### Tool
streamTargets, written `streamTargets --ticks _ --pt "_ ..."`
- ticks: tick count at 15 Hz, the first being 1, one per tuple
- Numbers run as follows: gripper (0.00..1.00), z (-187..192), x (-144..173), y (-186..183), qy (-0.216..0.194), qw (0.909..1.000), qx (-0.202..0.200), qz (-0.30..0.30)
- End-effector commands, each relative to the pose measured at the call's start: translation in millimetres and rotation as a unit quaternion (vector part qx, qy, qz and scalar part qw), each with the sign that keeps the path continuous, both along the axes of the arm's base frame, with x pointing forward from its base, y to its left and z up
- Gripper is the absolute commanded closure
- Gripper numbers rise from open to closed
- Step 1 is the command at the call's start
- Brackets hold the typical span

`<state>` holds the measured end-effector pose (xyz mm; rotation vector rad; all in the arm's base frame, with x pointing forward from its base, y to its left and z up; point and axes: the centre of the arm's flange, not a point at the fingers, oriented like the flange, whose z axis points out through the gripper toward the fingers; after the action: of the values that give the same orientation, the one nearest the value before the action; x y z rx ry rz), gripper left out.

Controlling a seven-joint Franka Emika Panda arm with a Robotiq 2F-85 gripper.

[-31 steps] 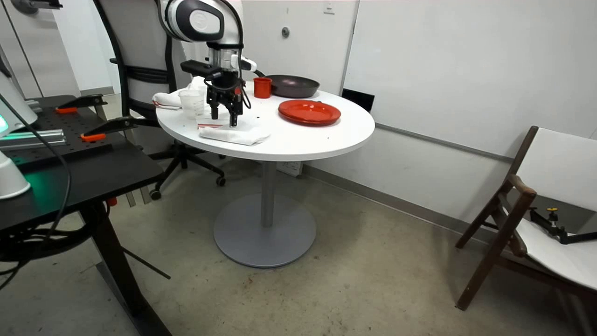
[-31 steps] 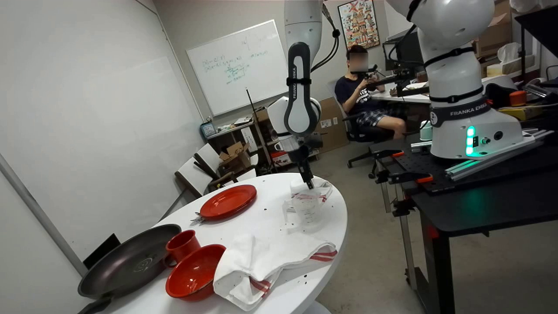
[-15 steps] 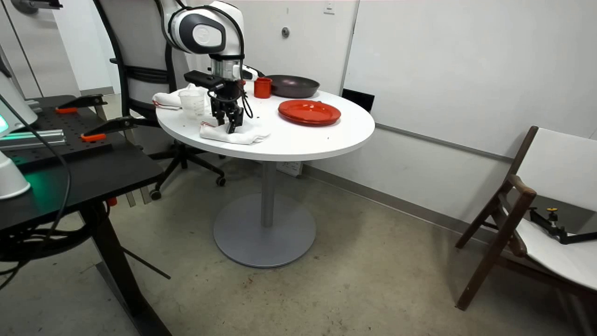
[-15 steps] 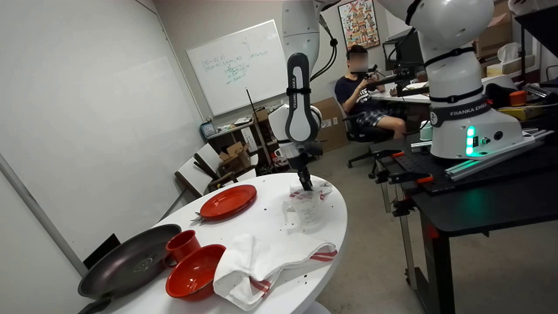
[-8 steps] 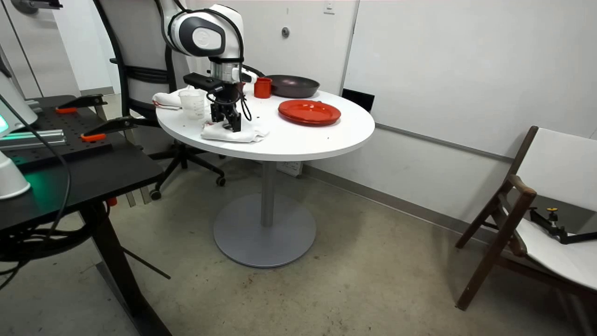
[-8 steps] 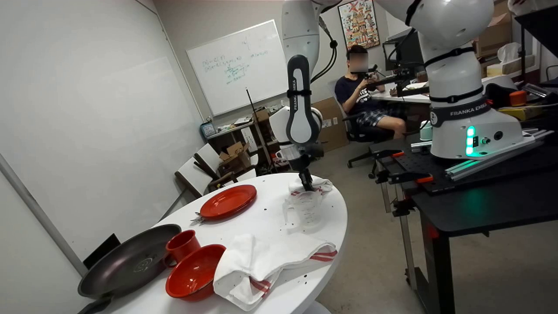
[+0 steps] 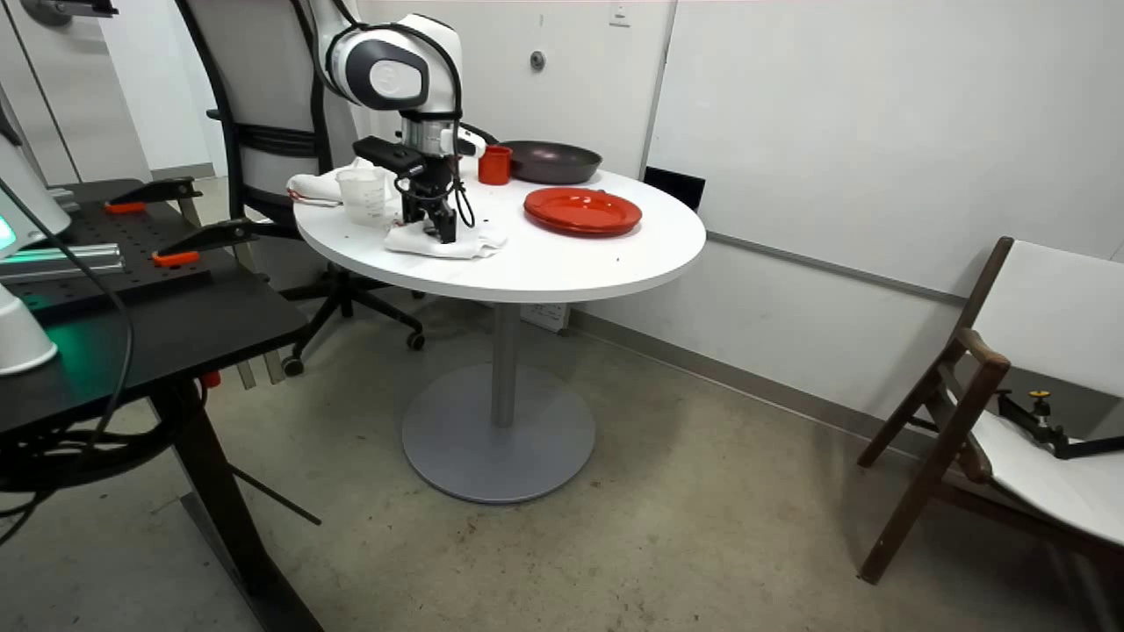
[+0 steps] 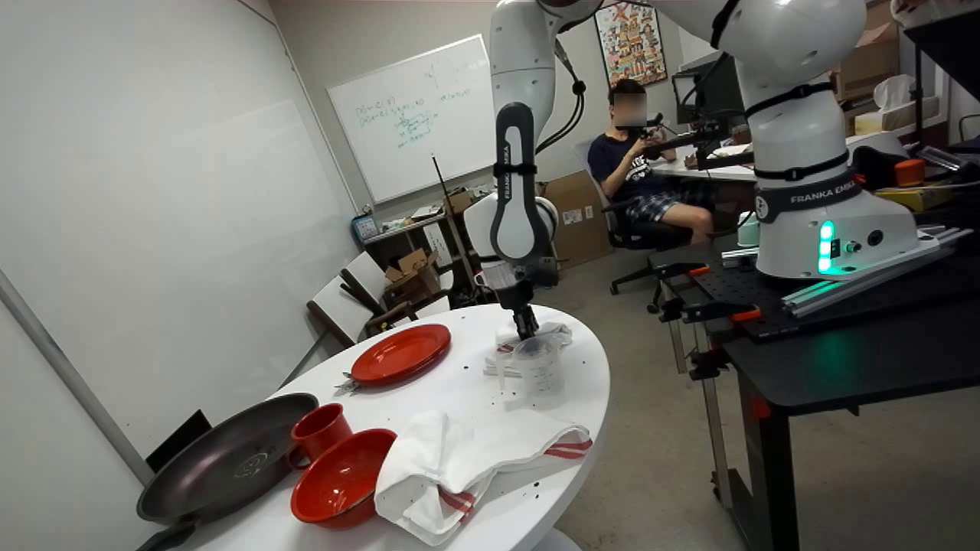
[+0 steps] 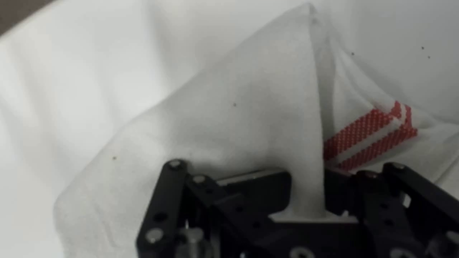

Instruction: Use the towel to wipe the table.

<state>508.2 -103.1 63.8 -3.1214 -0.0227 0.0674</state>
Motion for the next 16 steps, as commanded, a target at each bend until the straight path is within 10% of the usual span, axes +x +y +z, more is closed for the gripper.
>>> streamTargets --ticks 1,16 --pt "1.0 -14 25 20 -0.011 0.9997 0.023 -0.006" --pt "1.0 -19 75 81 -0.04 0.9967 0.068 0.017"
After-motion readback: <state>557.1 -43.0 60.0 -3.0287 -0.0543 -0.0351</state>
